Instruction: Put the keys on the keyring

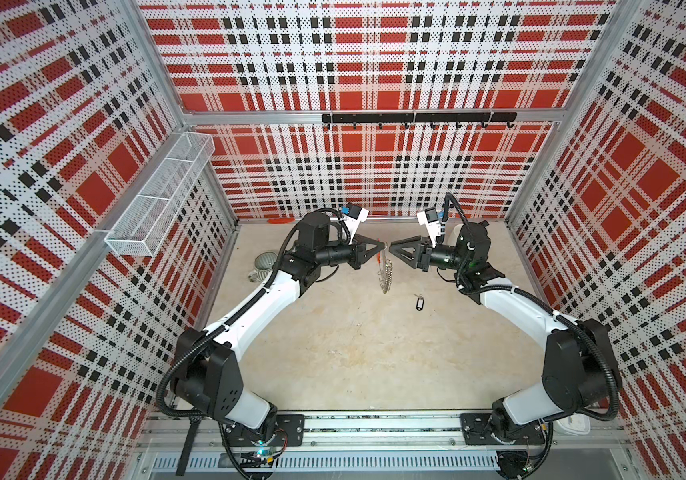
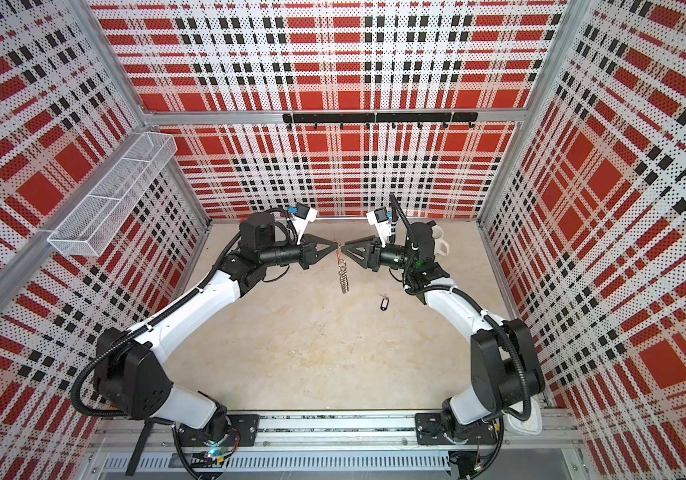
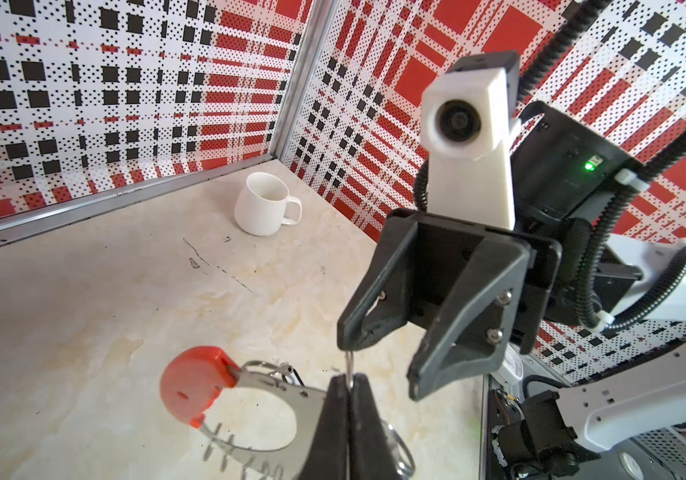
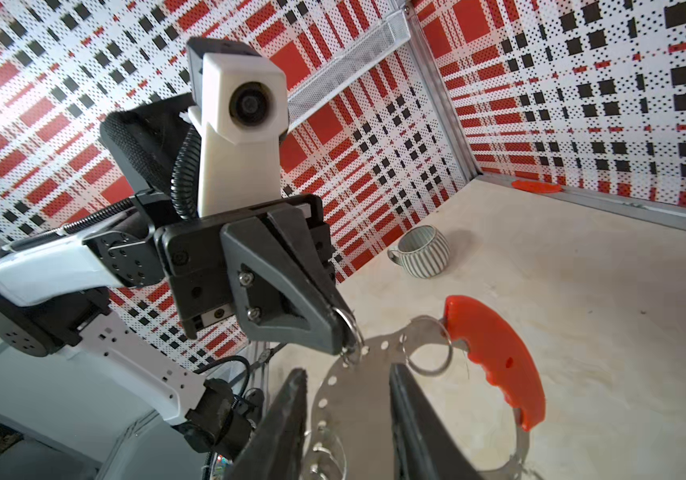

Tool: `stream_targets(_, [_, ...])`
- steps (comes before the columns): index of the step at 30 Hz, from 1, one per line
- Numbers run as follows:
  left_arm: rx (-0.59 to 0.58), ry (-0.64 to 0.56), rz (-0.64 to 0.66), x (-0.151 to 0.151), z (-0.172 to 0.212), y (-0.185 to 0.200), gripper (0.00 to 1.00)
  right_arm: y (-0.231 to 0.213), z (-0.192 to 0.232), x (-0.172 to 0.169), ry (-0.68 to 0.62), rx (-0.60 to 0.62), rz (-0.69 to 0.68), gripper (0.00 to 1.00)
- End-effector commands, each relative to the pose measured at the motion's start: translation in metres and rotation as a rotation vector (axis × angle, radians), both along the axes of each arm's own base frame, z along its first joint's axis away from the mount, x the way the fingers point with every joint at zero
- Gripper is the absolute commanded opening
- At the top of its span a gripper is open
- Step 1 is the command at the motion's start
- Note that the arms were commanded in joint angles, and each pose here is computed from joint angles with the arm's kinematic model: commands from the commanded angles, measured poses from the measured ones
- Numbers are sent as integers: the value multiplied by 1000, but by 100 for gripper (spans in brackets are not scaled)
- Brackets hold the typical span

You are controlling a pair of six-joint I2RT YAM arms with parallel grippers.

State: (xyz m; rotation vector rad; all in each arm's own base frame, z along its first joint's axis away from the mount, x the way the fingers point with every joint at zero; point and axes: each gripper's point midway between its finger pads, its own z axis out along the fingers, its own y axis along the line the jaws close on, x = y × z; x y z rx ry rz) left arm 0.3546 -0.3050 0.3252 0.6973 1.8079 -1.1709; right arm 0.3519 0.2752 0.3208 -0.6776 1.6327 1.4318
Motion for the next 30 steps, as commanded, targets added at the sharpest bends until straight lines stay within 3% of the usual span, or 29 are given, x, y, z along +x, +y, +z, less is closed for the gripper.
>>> stream_targets(1, [-28,-65,-38,-6,23,-7,0,2,13,-4,-35,41,53,30])
stream_targets(12, [-30,-62,-52,-6,24,-12,0,4,16,-6,-22,86,87,12])
stream_targets(23, [-30,-61,-63,-8,23,-16,0,8,16,-9,-13,97,113,11])
stream_targets(28, [-29,-57,-65,-7,21,-17,0,10,17,-10,-14,100,117,0])
stream_targets(30, [-28,-57,-61,-6,21,-17,0,11,18,-10,-13,105,112,0])
